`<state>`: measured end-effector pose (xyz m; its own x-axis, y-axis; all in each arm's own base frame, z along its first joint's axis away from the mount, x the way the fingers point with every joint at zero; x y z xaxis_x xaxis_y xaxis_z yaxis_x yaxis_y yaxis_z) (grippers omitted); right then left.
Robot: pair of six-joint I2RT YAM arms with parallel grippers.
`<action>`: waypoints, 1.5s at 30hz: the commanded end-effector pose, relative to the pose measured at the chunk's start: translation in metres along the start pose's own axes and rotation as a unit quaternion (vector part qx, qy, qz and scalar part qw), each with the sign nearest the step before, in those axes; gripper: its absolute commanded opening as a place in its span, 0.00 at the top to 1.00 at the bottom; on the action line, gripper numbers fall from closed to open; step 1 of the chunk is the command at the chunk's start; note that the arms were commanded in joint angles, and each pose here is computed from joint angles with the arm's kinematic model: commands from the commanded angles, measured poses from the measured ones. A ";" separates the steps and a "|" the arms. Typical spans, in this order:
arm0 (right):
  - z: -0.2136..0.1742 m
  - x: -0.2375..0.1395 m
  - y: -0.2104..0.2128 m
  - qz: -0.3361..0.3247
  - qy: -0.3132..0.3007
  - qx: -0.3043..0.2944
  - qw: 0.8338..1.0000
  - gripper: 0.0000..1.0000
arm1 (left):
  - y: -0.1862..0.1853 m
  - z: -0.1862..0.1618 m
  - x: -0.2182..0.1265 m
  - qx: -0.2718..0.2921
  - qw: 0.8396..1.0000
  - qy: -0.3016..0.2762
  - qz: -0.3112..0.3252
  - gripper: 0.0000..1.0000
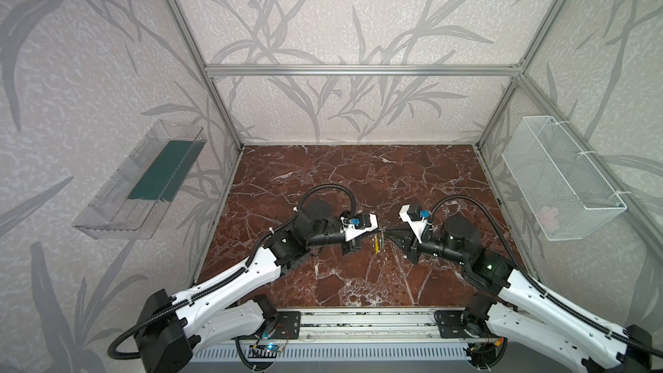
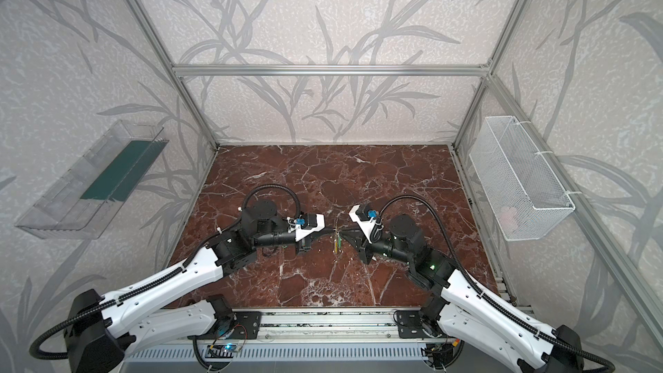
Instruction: Put the keys on the keyring
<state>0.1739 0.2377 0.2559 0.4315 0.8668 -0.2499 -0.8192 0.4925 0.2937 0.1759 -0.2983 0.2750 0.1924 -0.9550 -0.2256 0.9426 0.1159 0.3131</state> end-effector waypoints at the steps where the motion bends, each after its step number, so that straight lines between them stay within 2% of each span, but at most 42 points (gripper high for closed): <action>1: 0.003 -0.009 -0.004 -0.018 -0.006 -0.020 1.000 0.74 | -0.001 0.020 -0.006 0.001 0.999 -0.044 -0.012 1.00; 8: 0.015 -0.027 0.000 -0.027 -0.010 -0.069 0.997 0.72 | -0.001 0.022 -0.004 -0.025 0.998 -0.058 -0.032 1.00; 15: 0.024 -0.028 0.021 0.032 -0.016 -0.118 0.992 0.72 | 0.002 0.024 -0.001 -0.041 0.996 -0.069 -0.042 1.00; 19: 0.030 -0.027 0.025 0.045 -0.024 -0.142 0.989 0.73 | 0.004 0.026 0.001 -0.047 0.995 -0.076 -0.046 1.00; 29: 0.029 -0.013 0.019 0.038 -0.011 -0.171 0.985 0.83 | 0.005 0.026 0.005 -0.045 0.995 -0.078 -0.053 1.00; 36: 0.025 -0.012 0.015 0.029 -0.011 -0.183 0.983 0.84 | 0.006 0.029 0.005 -0.043 0.994 -0.082 -0.054 1.00; 45: 0.022 -0.013 0.014 0.029 -0.013 -0.190 0.981 0.91 | 0.006 0.031 0.008 -0.044 0.993 -0.088 -0.062 1.00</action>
<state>0.1643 0.2367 0.2796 0.3744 0.8954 -0.2409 -0.9253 0.3777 -0.0340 0.1740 -0.3109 0.2804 0.0487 -0.9875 -0.1497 0.9853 0.0229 0.1694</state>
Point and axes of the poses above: each gripper's point midway between its finger pads, its own x axis out along the fingers, its own y axis along the line the jaws close on, z = x × y, the point moved 2 cm from there along -x, back along the fingers, and after that the axes turned 6 degrees about x, right-handed, at the moved point
